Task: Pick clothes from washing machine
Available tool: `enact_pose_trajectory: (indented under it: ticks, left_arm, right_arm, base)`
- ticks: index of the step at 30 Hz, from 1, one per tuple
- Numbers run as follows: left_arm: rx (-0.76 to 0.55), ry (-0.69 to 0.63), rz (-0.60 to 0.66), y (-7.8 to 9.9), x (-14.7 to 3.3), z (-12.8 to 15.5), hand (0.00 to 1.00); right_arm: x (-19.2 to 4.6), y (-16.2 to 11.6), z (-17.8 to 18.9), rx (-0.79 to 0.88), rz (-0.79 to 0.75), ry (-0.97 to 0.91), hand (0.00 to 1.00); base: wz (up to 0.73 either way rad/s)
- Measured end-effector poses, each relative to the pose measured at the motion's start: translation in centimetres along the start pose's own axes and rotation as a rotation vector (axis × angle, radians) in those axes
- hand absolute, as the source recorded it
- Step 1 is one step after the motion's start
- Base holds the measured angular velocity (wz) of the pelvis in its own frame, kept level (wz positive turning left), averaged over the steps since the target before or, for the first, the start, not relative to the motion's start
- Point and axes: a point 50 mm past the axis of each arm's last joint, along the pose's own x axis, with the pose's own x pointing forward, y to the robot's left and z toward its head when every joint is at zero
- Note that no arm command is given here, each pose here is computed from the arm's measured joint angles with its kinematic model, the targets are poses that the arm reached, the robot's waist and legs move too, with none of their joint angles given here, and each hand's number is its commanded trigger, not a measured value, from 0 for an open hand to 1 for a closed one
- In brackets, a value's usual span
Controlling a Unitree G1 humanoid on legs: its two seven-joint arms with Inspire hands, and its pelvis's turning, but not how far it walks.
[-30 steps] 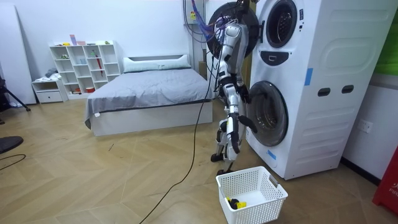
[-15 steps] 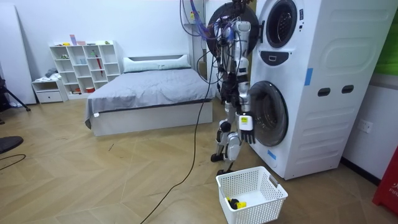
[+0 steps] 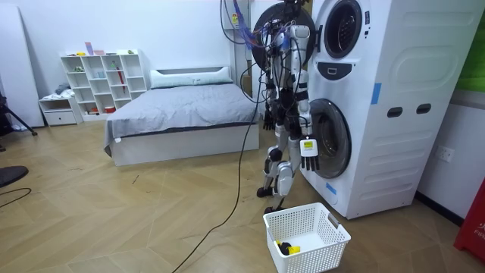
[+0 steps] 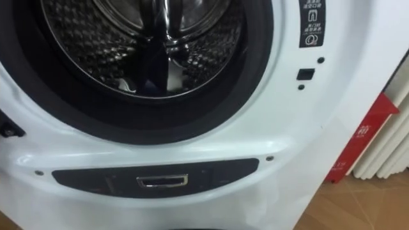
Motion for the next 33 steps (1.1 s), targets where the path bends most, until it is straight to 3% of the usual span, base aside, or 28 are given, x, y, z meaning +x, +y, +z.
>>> enact_pose_trajectory:
  ticks: [6,10,13,19,23,27,33]
  left_arm:
    - [-0.009,-0.006,-0.002,0.0,0.0,0.1,0.0]
    - [-0.022,-0.07,-0.023,-0.3,-0.1,2.1,0.0]
    - [-0.024,-0.058,-0.036,-0.7,-0.2,1.6,0.0]
    - [-0.04,-0.276,-0.066,-1.4,-0.8,8.7,0.0]
    - [0.032,-0.4,-0.109,-2.7,-1.8,12.4,0.0]
    - [0.056,-0.37,-0.125,-3.0,-1.5,11.5,0.0]
    - [0.026,-0.213,-0.112,-1.7,-0.4,6.2,0.0]
  right_arm:
    - [0.0,0.1,0.6,-0.089,0.013,-0.037,0.0]
    - [0.0,-0.1,1.5,-0.143,0.008,-0.069,0.0]
    - [-0.1,-0.5,2.3,-0.17,-0.006,-0.096,0.0]
    - [-0.2,-0.7,3.0,-0.134,-0.015,-0.136,0.0]
    - [-0.2,-0.1,4.0,-0.14,-0.006,-0.173,0.0]
    - [-0.3,0.0,4.0,-0.144,-0.012,-0.176,0.0]
    - [-0.3,-0.3,3.8,-0.071,-0.013,-0.177,0.0]
  base:
    - [-0.06]
    - [-0.16]
    - [-0.42]
    - [0.34]
    - [0.3]
    - [0.16]
    - [0.21]
